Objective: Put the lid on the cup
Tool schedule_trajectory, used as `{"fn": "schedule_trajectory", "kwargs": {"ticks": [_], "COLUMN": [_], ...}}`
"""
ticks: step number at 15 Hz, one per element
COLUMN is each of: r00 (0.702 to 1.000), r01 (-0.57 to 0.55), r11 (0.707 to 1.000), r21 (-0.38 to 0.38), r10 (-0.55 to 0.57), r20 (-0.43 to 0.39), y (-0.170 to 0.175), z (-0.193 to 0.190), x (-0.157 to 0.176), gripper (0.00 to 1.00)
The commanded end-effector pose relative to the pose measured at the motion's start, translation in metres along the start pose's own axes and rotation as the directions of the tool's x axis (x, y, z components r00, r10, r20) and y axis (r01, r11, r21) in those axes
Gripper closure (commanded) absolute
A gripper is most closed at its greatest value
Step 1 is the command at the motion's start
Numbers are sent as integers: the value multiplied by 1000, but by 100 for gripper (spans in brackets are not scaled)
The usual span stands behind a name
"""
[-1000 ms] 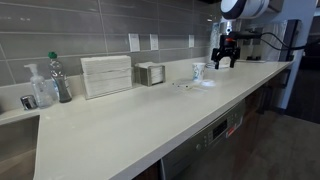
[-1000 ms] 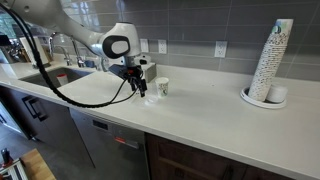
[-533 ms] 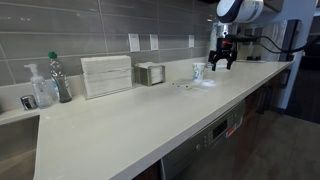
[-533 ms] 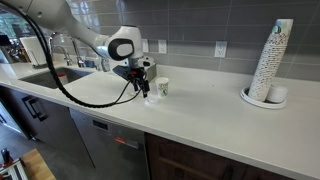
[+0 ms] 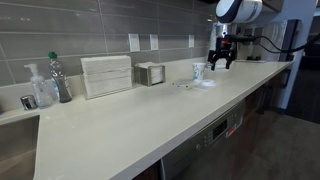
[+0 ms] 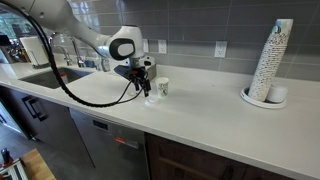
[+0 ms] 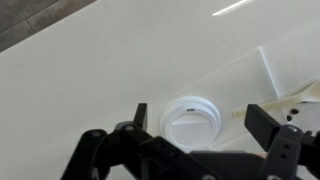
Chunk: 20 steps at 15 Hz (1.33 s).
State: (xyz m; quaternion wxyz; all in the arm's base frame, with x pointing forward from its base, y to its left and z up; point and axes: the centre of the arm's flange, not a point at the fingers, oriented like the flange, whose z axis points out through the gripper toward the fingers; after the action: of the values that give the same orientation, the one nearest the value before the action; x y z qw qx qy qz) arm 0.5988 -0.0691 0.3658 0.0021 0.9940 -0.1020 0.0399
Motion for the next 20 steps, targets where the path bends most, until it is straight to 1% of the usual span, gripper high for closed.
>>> {"fn": "schedule_trajectory", "kwargs": {"ticks": [1, 7, 14, 20], "r00": [999, 994, 991, 990], "r01": [31, 108, 128, 138], "r11": [999, 994, 992, 990], "r21": [19, 13, 3, 17], "r10": [-30, -108, -128, -137], "r20": [-24, -15, -28, -35], "y": [9, 8, 3, -9], "z": [20, 50, 82, 85], "x": [22, 38, 56, 68], "gripper": [0, 0, 0, 0]}}
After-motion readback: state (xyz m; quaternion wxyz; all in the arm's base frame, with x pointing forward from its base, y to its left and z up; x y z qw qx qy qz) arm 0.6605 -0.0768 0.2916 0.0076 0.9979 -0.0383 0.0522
